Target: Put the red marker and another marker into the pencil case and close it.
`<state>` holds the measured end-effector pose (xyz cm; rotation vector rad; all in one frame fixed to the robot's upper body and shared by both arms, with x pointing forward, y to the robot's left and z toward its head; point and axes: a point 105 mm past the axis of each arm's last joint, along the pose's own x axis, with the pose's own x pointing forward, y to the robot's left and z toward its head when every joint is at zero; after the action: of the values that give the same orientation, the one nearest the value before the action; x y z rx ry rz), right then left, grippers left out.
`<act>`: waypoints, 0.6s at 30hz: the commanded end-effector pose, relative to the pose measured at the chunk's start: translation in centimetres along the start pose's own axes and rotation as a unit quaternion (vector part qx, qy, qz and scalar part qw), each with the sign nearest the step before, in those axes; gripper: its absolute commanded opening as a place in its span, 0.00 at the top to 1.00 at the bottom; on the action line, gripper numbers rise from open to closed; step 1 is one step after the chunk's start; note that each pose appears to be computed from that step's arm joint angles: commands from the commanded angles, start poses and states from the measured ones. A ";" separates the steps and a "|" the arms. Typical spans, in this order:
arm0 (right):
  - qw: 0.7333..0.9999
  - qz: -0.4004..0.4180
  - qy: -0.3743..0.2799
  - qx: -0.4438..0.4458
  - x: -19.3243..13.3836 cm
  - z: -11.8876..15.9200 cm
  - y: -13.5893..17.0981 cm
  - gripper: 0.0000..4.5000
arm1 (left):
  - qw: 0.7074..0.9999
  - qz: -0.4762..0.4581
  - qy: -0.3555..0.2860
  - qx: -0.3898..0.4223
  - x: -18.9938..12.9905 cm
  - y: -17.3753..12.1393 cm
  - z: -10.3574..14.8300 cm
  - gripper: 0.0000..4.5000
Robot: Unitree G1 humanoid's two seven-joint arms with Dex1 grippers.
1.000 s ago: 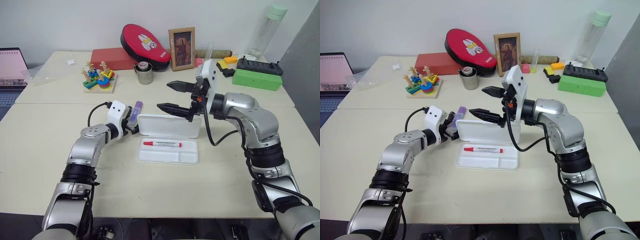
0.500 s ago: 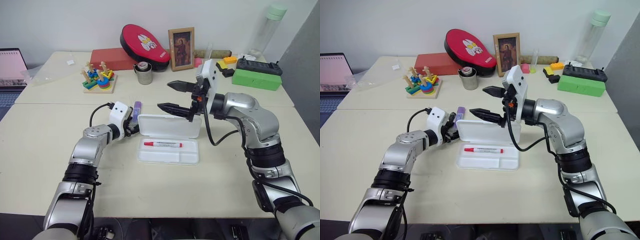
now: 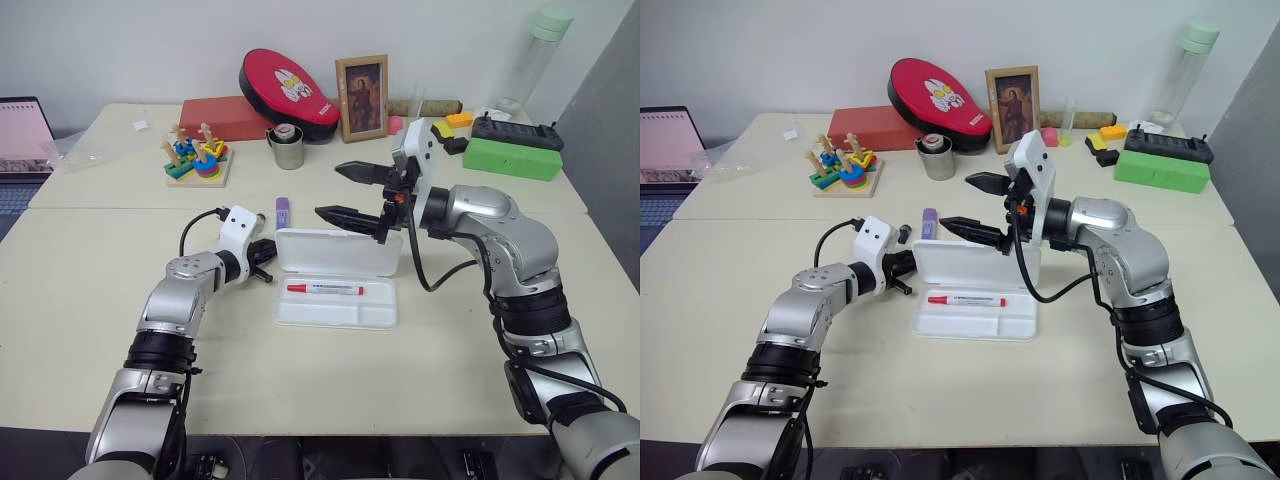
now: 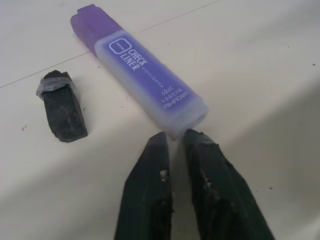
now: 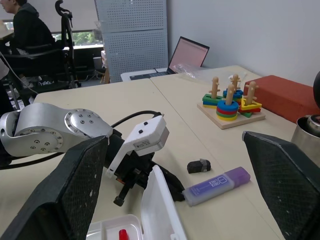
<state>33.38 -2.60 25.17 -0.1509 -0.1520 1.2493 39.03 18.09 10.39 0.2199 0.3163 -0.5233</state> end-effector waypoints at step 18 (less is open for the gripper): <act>1.000 0.000 -0.019 -0.022 -0.4 1.3 0.0 0.00 | 0.991 0.078 -0.101 -0.045 -0.7 2.4 5.8 0.38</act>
<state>33.46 -2.87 25.12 -0.1597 -0.1467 1.2432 40.69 18.94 15.06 0.0944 0.1660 -0.3778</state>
